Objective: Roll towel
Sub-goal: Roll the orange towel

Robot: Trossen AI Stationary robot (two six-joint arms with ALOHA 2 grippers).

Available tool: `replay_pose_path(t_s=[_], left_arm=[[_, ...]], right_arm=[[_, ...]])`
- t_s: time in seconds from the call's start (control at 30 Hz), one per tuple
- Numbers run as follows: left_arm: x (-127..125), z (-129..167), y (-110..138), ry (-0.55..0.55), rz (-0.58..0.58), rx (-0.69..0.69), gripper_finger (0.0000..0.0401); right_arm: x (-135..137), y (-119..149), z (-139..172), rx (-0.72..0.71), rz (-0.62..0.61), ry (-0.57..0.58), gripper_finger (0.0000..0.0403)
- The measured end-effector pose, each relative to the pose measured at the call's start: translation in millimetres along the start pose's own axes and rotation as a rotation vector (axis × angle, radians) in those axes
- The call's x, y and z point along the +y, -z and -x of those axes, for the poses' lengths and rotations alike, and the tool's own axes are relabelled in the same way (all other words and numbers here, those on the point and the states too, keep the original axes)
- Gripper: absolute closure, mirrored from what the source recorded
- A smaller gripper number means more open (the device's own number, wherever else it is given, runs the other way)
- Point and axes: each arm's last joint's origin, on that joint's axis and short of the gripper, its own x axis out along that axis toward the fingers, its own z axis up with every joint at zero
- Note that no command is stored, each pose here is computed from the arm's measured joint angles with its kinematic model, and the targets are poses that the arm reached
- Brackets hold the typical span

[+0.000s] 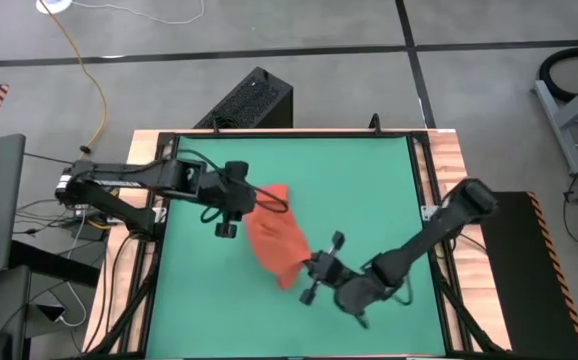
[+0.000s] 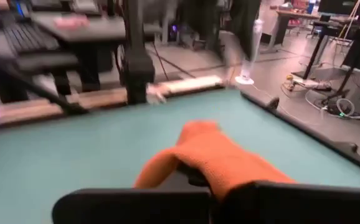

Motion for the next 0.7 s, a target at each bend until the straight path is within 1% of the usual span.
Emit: replay_pose_path(t_s=[0.1,0.17,0.23,0.3,0.37,0.43,0.57,0.63,0.7], left_arm=[[-10,-23,14,0.084,0.049,0.017,0.0254],[-20,-38,25,0.126,0.065,0.043,0.0253],[-33,-51,36,0.131,0.073,0.057,0.0254],[-46,-61,44,0.111,0.073,0.034,0.0255],[-61,-71,48,0.083,0.083,-0.031,0.0255],[-79,-78,50,0.065,0.078,-0.136,0.0255],[-109,-93,61,-0.035,0.097,-0.361,0.0256],[-119,-102,68,-0.098,0.125,-0.432,0.0256],[-128,-110,74,-0.138,0.145,-0.473,0.0256]], right_arm=[[-15,-22,6,-0.023,0.026,0.041,0.0402],[-26,-29,6,-0.018,0.068,0.080,0.0402],[-37,-35,4,-0.009,0.092,0.119,0.0402],[-49,-41,0,-0.001,0.107,0.158,0.0402],[-60,-44,-6,0.011,0.099,0.194,0.0402],[-68,-44,-13,0.030,0.100,0.219,0.0402],[-79,-42,-29,0.068,0.107,0.219,0.0402],[-84,-42,-36,0.082,0.102,0.207,0.0402],[-87,-41,-40,0.091,0.101,0.202,0.0402]])
